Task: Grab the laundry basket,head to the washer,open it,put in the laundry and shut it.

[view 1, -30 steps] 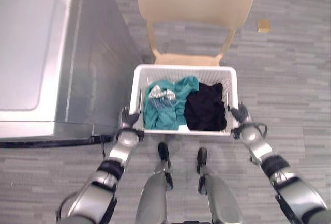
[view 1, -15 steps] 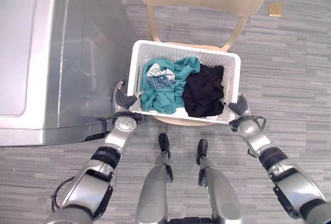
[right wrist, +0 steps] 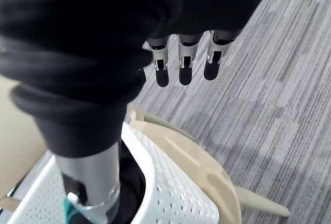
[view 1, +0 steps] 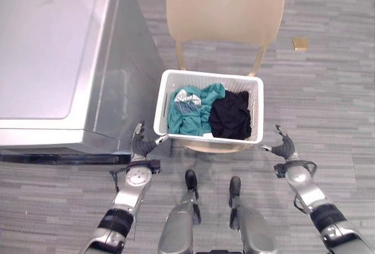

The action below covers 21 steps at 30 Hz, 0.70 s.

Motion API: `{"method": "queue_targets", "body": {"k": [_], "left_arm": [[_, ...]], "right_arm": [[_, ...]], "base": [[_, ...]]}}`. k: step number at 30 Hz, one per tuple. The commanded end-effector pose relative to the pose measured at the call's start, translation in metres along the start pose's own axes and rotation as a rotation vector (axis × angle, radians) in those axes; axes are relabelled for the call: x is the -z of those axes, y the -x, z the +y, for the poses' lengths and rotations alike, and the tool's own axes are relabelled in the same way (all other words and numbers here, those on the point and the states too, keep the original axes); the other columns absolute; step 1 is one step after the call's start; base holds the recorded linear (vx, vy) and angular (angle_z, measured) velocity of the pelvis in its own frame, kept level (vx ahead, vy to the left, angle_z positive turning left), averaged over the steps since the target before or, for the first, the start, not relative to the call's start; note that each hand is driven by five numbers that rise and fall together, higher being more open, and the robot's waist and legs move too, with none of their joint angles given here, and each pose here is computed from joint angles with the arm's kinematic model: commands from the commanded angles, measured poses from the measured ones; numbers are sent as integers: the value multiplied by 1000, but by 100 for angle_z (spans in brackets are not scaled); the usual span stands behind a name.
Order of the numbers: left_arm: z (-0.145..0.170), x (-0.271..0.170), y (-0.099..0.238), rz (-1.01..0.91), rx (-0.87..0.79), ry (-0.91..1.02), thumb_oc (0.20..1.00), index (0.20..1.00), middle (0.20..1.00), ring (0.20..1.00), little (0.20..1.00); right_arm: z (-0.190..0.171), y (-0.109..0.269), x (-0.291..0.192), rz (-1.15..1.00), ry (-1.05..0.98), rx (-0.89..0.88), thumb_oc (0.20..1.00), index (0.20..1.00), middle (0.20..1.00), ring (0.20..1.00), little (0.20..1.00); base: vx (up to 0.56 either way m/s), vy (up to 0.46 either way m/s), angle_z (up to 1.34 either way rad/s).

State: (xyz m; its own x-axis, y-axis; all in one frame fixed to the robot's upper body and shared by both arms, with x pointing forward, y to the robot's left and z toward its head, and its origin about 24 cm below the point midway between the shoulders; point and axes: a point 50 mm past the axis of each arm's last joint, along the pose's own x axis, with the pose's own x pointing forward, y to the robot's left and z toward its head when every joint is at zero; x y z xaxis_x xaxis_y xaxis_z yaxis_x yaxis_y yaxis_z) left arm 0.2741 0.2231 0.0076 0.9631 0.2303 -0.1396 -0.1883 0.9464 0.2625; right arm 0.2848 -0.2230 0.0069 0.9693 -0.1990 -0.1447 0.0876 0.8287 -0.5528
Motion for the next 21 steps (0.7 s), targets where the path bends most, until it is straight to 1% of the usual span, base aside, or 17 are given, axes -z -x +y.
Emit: {"method": "queue_targets", "body": {"k": [1, 2, 4, 5, 6, 7, 8, 9, 11, 12, 15, 21], "left_arm": [[17, 16, 9, 25, 11, -35, 1000, 1000, 1000, 1000, 1000], [17, 16, 10, 25, 11, -35, 1000, 1000, 1000, 1000, 1000], [31, 55, 38, 178, 29, -45, 1000, 1000, 1000, 1000, 1000], [31, 55, 38, 178, 29, -45, 1000, 1000, 1000, 1000, 1000], [34, 64, 45, 215, 36, -56, 1000, 1000, 1000, 1000, 1000], [39, 85, 61, 306, 35, -62, 1000, 1000, 1000, 1000, 1000], [41, 94, 69, 348, 31, -59, 1000, 1000, 1000, 1000, 1000], [41, 95, 69, 349, 31, -59, 1000, 1000, 1000, 1000, 1000], [45, 112, 84, 430, 17, -47, 1000, 1000, 1000, 1000, 1000], [47, 125, 96, 500, 1, -39, 1000, 1000, 1000, 1000, 1000], [48, 131, 100, 529, -8, -34, 1000, 1000, 1000, 1000, 1000], [38, 122, 85, 481, -16, -30, 1000, 1000, 1000, 1000, 1000]], "right_arm": [[-13, 11, 7, -34, 10, -31, 1000, 1000, 1000, 1000, 1000], [-13, 11, 7, -34, 10, -31, 1000, 1000, 1000, 1000, 1000], [-14, 32, 43, 79, 50, -78, 1000, 1000, 1000, 1000, 1000], [-14, 32, 43, 79, 50, -78, 1000, 1000, 1000, 1000, 1000], [-14, 37, 51, 107, 53, -91, 1000, 1000, 1000, 1000, 1000], [-12, 46, 63, 151, 46, -107, 1000, 1000, 1000, 1000, 1000], [-10, 50, 68, 171, 37, -117, 1000, 1000, 1000, 1000, 1000], [-10, 50, 68, 172, 37, -118, 1000, 1000, 1000, 1000, 1000], [-6, 58, 80, 222, 18, -135, 1000, 1000, 1000, 1000, 1000], [0, 64, 87, 259, -18, -153, 1000, 1000, 1000, 1000, 1000], [4, 67, 91, 275, -40, -158, 1000, 1000, 1000, 1000, 1000], [9, 60, 88, 280, -70, -133, 1000, 1000, 1000, 1000, 1000]], "base": [[47, -87, 5], [34, -78, 28], [31, -98, 25], [18, -67, 10], [26, -62, 23], [52, -80, 25], [44, -58, 23], [36, -44, 11], [33, -67, 7], [24, -87, 7], [-37, -57, 10], [-117, 34, 52]]}}
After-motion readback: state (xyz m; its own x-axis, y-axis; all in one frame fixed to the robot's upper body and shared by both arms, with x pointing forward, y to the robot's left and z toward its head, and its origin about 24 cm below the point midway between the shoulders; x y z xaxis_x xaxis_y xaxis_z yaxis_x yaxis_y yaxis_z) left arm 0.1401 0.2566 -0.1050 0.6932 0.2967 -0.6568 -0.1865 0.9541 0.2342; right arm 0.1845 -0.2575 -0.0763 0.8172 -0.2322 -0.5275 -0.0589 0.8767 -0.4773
